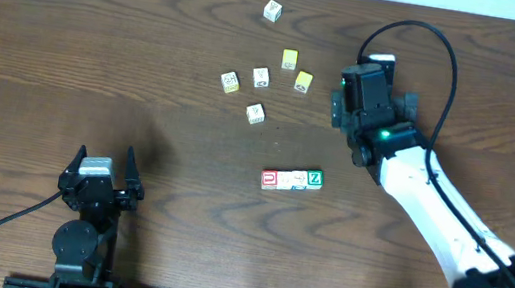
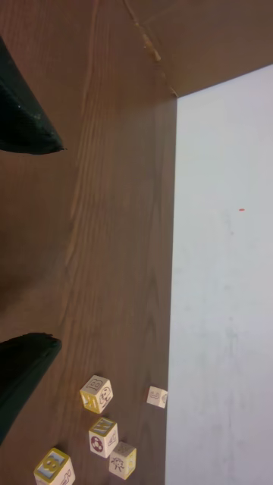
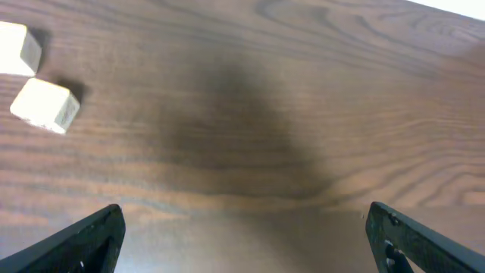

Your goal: Lift 4 blocks

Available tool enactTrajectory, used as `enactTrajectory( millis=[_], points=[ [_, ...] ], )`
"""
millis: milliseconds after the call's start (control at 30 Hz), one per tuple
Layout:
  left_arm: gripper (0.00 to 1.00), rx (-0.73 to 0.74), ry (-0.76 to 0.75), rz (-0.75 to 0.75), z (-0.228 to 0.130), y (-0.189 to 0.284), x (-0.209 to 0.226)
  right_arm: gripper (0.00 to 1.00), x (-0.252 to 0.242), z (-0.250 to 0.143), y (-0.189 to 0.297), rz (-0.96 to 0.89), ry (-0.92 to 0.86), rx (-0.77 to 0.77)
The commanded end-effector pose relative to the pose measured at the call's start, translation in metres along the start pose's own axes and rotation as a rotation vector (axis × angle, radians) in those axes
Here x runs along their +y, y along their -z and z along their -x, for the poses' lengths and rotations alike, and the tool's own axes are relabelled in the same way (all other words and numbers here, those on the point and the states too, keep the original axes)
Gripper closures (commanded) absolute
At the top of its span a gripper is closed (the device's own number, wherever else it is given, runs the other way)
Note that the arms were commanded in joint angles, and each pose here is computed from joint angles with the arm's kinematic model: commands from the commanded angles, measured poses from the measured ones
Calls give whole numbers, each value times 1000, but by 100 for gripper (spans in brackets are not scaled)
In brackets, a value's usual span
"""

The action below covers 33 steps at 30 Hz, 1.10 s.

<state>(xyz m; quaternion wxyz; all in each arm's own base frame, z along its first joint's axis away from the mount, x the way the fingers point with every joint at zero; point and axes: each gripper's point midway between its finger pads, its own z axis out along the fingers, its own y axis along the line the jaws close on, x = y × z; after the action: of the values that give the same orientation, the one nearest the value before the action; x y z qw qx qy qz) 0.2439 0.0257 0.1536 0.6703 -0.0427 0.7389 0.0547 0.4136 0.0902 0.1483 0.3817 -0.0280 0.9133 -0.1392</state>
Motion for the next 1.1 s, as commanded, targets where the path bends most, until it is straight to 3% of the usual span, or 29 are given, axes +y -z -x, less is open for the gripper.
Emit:
enactTrajectory(
  millis=[0, 167, 300, 633, 867, 1067],
  points=[
    [24, 57, -16, 16, -16, 0, 3, 1, -23, 41, 50, -41, -25, -154],
    [24, 57, -16, 16, -16, 0, 3, 1, -59, 68, 117, 55, -156, -330],
    [24, 57, -16, 16, -16, 0, 3, 1, -95, 51, 144, 87, -241, -418],
    [24, 57, -16, 16, -16, 0, 3, 1, -103, -35, 161, 269, -296, -743],
    [24, 57, -16, 16, -16, 0, 3, 1, -104, -51, 176, 272, -324, -1005],
    [24, 57, -16, 16, -16, 0, 3, 1, -94, -70, 162, 290, -311, -977]
  ],
)
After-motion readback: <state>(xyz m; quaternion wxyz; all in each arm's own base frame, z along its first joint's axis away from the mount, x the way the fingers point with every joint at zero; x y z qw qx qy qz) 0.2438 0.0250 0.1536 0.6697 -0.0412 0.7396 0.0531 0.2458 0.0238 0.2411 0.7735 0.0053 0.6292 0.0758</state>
